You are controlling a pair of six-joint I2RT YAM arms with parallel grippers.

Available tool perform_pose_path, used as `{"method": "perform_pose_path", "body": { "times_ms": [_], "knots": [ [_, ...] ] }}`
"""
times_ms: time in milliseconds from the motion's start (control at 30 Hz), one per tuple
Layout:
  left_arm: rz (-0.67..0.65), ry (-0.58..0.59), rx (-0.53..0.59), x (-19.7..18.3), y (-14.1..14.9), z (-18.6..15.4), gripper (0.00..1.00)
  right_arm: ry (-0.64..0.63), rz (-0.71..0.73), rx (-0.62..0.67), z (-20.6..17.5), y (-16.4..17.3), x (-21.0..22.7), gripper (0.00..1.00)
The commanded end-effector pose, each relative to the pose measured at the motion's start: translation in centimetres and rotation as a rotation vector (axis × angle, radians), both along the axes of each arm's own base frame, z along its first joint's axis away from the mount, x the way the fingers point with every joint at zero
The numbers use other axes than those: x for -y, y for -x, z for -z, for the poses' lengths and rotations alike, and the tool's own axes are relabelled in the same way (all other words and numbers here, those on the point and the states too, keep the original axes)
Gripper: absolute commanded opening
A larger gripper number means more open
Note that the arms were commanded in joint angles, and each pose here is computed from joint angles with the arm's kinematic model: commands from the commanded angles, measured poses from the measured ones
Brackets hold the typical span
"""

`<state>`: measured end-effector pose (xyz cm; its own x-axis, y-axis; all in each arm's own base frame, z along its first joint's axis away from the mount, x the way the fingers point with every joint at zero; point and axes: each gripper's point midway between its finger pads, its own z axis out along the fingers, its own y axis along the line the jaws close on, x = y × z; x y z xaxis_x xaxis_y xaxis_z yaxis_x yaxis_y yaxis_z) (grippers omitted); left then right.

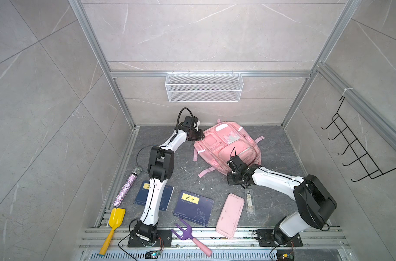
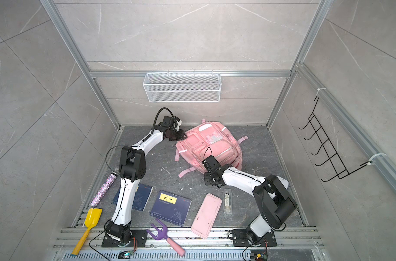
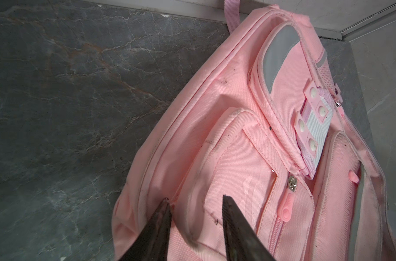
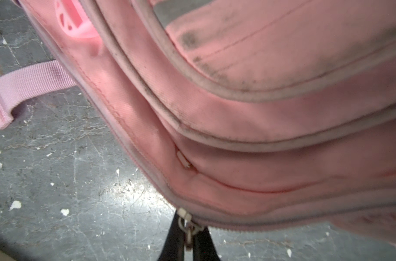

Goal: Pack books, pencil case, and school supplies into a backpack
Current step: Unzip the student bag at the center of the table.

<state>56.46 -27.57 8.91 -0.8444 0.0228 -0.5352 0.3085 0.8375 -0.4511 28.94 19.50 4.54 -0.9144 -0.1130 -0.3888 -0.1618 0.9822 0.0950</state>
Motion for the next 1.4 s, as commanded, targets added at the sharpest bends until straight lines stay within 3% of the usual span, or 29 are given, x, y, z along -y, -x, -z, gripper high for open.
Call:
{"method": "perform_pose_path", "body": {
  "times_ms": [0,67,167,267,433,567,1067,1367],
  "knots": [
    [0.057,-0.006,-0.021,0.9,0.6,0.9,0.35,-0.001,-0.011,-0.033,0.3,0.6,-0.4,0.00],
    [0.067,0.005,-0.036,1.2,0.8,1.3,0.26,-0.003,-0.009,-0.033,0.3,0.6,-0.4,0.00],
    [0.057,0.006,-0.044,1.0,0.9,1.4,0.00,-0.013,-0.016,-0.036,0.1,0.6,-0.6,0.00],
    [-0.009,0.010,-0.049,-0.4,0.6,1.2,0.00,-0.022,-0.045,-0.046,-0.1,0.9,-1.3,0.00],
    [-0.205,0.123,-0.074,-4.6,0.2,1.0,0.00,0.012,-0.121,-0.069,0.3,2.4,-3.1,0.00],
    [-0.282,0.180,-0.065,-6.2,0.8,0.4,0.00,0.003,-0.164,-0.082,0.6,3.3,-5.3,0.00],
    [-0.390,0.246,-0.059,-7.5,2.2,0.9,0.00,-0.127,-0.249,-0.098,-0.4,0.6,-15.9,0.00],
    [-0.436,0.249,-0.046,-9.2,3.1,0.2,0.00,-0.149,-0.242,-0.102,-0.1,-1.8,-19.4,0.00]
  ]
}}
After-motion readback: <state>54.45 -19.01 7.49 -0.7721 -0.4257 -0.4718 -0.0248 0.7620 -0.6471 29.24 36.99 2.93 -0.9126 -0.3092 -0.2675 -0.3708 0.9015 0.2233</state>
